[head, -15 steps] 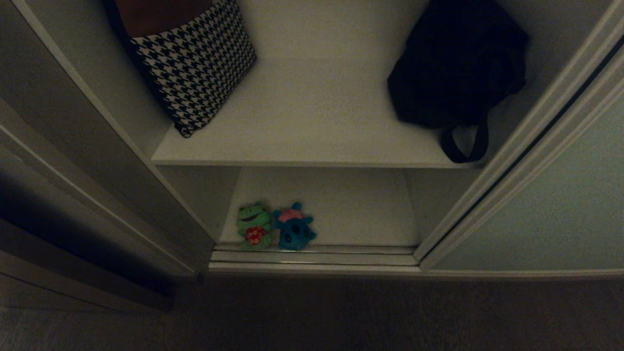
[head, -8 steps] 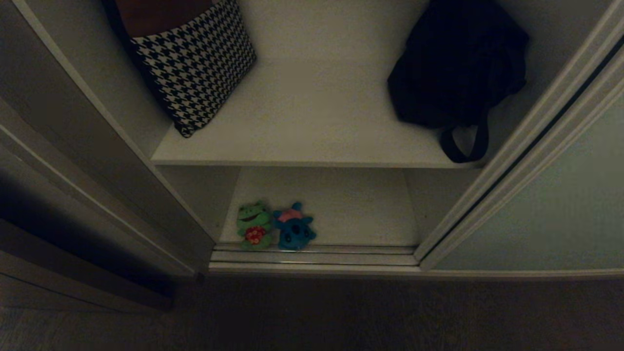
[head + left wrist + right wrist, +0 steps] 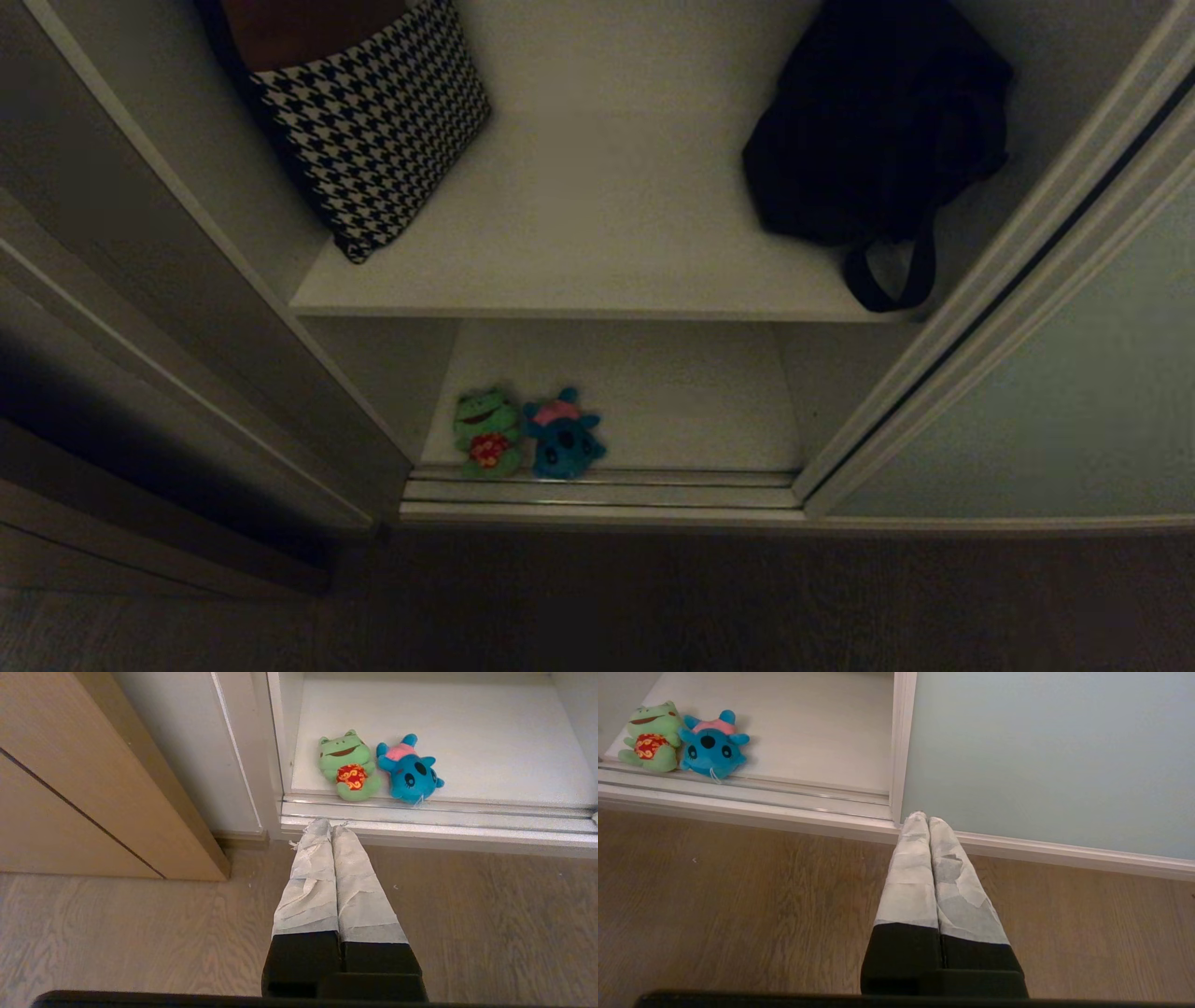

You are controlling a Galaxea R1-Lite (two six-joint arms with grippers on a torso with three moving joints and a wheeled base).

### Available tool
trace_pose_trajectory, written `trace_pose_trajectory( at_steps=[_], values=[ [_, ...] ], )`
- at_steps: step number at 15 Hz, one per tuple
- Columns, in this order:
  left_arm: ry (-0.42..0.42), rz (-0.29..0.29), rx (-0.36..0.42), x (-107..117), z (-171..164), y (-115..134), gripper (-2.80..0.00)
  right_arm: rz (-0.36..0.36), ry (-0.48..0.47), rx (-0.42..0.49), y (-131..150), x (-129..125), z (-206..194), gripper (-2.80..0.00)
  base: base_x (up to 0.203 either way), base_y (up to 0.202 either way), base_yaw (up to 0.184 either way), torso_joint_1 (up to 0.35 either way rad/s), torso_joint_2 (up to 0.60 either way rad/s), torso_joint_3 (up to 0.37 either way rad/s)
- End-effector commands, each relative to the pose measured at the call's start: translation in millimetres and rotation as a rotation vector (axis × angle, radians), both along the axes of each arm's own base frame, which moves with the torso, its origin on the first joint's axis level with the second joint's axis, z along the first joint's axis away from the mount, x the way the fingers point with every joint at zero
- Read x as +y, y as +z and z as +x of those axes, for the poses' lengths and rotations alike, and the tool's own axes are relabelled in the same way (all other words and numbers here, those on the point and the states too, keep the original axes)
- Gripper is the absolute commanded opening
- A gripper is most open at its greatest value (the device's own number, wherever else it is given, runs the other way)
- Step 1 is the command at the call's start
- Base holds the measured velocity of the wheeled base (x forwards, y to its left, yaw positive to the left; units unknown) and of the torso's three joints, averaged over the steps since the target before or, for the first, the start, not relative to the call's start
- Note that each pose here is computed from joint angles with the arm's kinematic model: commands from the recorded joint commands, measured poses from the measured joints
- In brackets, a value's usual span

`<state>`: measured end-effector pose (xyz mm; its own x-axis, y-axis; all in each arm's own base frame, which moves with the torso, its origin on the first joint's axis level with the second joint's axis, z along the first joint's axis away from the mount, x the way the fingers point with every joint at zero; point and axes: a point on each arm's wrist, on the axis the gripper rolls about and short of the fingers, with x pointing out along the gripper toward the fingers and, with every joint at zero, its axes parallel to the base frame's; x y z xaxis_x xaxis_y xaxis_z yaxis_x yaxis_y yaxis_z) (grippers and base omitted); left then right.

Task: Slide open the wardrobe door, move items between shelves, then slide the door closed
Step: Close the door

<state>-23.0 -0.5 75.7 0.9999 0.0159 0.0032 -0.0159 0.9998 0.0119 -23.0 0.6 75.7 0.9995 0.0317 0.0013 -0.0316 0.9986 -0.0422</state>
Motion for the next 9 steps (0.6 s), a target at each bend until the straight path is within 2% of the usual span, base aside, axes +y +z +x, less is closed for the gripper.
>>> trace_pose_trajectory(
  at_steps=[1, 9],
  values=[
    [0.001, 0.0, 0.005, 0.0, 0.4, 0.3, -2.8, -0.001, 0.001, 0.0, 0.0, 0.0, 0.0, -2.8, 0.0, 0.0, 0.0, 0.0, 0.0, 0.0],
    [0.003, -0.003, 0.006, 0.0, 0.5, -0.1, -2.8, -0.001, 0.0, 0.0, 0.0, 0.0, 0.0, -2.8, 0.0, 0.0, 0.0, 0.0, 0.0, 0.0]
  ],
)
